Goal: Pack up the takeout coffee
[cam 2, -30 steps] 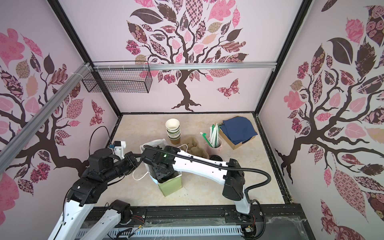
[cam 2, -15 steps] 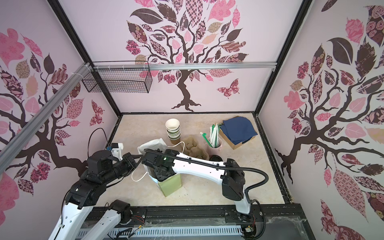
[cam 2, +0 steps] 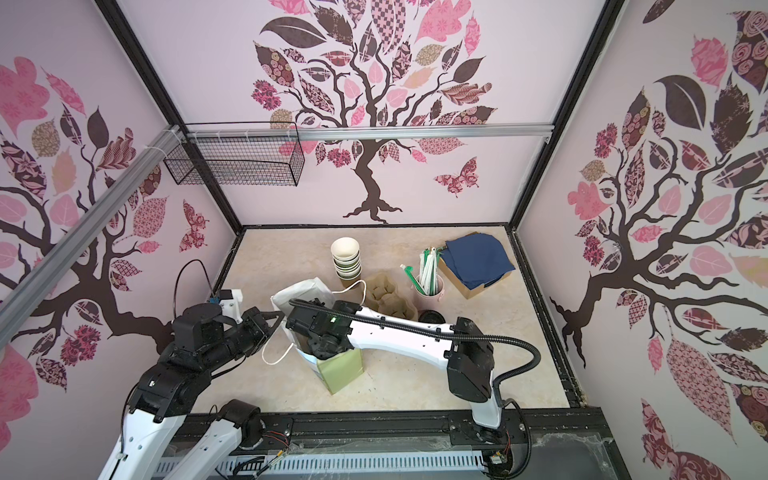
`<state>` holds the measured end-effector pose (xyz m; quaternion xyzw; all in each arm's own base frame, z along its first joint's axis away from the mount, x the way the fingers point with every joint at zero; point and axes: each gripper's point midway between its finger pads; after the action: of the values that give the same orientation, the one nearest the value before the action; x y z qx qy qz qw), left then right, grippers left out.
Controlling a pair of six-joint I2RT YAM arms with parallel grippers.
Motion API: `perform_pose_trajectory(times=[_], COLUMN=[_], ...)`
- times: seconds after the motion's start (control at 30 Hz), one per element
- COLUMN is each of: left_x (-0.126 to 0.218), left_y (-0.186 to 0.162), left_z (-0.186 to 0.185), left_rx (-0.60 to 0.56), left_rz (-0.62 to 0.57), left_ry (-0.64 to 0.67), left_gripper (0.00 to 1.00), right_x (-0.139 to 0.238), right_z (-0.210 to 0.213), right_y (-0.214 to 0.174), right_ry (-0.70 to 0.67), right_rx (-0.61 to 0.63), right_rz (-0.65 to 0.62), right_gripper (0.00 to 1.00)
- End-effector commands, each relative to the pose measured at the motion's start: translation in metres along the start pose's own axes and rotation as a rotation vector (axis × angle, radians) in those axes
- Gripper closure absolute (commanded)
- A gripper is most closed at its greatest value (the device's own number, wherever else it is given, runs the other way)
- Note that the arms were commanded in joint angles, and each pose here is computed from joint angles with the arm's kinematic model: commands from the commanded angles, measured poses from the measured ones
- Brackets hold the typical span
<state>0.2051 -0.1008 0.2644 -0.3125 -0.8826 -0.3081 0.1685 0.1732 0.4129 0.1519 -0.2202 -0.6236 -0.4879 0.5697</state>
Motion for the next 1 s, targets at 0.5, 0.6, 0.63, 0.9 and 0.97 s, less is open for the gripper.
perform_pose_trajectory(times=[0.5, 0.6, 0.63, 0.9, 0.97], left_x=[-0.005, -0.005, -0.005, -0.004, -0.004], left_y=[-0.002, -0.002, -0.002, 0.0, 0.0], left_z=[0.011, 0.012, 0.012, 0.012, 0.013], left_rx=[0.011, 0.012, 0.012, 0.012, 0.011], left_rz=[-0.009, -0.011, -0.013, -0.021, -0.022], left_ry=[0.028, 0.031, 0.031, 0.033, 0.034], left_gripper=[1.0, 1.0, 1.0, 1.0, 1.0], right_x=[-0.001, -0.012, -0.015, -0.04, -0.045], right_z=[0.022, 0.019, 0.018, 0.001, -0.004], right_y=[-0.008, -0.019, -0.022, -0.05, -0.057], right_ry=[0.115, 0.104, 0.101, 0.044, 0.027], right_rx=[0.034, 0.059, 0.065, 0.11, 0.116], right_rz=[0.035, 0.076, 0.088, 0.18, 0.201], right_gripper=[0.45, 0.45, 0.45, 0.45, 0.45])
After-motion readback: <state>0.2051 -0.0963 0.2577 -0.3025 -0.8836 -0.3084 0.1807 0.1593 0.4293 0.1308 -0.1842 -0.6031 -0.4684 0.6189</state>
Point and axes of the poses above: each gripper's point midway between its finger pads, its own x axis back along the fingers, its own z axis along the line the jaws close on, y = z × x, and after that the axes turned 4 degrees about -x, right-handed
